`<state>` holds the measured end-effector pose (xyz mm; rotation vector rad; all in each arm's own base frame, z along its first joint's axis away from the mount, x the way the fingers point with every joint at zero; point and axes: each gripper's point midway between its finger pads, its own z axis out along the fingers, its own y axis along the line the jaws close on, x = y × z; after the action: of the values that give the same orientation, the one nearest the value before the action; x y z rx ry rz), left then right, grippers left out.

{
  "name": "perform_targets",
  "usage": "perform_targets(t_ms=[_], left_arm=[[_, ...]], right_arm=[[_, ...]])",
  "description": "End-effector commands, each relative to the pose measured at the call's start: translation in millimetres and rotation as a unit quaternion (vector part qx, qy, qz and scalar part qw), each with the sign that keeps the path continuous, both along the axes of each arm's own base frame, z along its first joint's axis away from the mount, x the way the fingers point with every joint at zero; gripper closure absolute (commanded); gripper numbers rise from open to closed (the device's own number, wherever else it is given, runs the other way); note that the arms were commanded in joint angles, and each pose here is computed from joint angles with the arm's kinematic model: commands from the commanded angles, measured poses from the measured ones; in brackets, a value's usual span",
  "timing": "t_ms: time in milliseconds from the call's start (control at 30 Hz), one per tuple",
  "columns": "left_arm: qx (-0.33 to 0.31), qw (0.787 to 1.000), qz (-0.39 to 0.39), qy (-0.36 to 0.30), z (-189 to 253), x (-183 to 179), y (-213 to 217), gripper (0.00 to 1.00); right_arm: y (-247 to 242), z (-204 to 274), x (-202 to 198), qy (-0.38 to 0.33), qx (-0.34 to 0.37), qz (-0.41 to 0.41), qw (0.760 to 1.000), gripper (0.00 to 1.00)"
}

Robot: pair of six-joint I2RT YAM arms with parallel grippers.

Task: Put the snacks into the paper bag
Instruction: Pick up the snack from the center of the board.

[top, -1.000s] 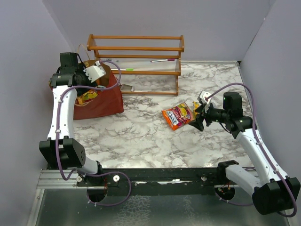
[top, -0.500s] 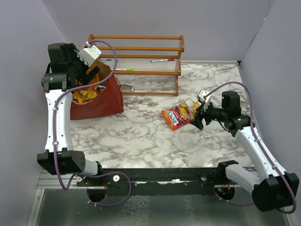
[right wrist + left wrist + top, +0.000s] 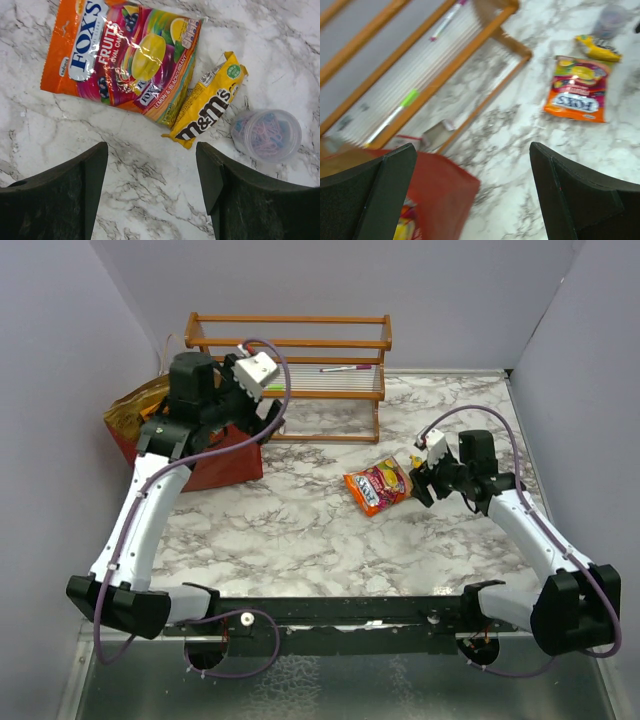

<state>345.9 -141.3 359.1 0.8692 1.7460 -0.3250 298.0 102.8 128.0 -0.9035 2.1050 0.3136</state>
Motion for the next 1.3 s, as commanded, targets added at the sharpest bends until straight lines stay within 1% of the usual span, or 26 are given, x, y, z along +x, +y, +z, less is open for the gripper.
perform_targets(t_ms=[0, 100, 200, 333, 467, 567, 767, 967, 1100, 1267], left_arm=[[-0.048, 0.996, -0.065, 0.048, -27, -11, -59, 0.01], [-0.035, 0.990, -0.099, 0.089, -64, -12, -88, 0.01], [-0.005, 0.983, -0.133, 0.125, -104, -15, -115, 0.02], [0.033, 0.971, -0.178, 0.154, -150, -25, -150, 0.02], [0.059, 0.962, -0.201, 0.174, -187, -28, -173, 0.02], [0.066, 0.956, -0.206, 0.196, -214, -26, -186, 0.03], [0.066, 0.945, -0.190, 0.256, -256, -16, -199, 0.08], [0.078, 0.939, -0.173, 0.286, -289, -3, -206, 0.08], [0.079, 0.935, -0.172, 0.301, -299, 3, -210, 0.08], [0.064, 0.934, -0.167, 0.311, -302, 16, -209, 0.07]], right_arm=[[-12, 1, 12, -0.011, -0.022, -0.035, 0.999, 0.29], [-12, 3, 11, -0.018, -0.021, -0.036, 0.999, 0.29], [-15, 4, 12, -0.024, -0.025, -0.043, 0.998, 0.29], [-20, 6, 14, -0.029, -0.034, -0.056, 0.997, 0.28], [-24, 8, 14, -0.033, -0.037, -0.062, 0.997, 0.28], [-25, 9, 13, -0.035, -0.036, -0.063, 0.997, 0.28], [-25, 11, 13, -0.037, -0.033, -0.062, 0.997, 0.28], [-25, 10, 12, -0.038, -0.031, -0.060, 0.997, 0.28], [-25, 10, 12, -0.038, -0.031, -0.059, 0.997, 0.28], [-23, 7, 11, -0.034, -0.030, -0.053, 0.998, 0.28]])
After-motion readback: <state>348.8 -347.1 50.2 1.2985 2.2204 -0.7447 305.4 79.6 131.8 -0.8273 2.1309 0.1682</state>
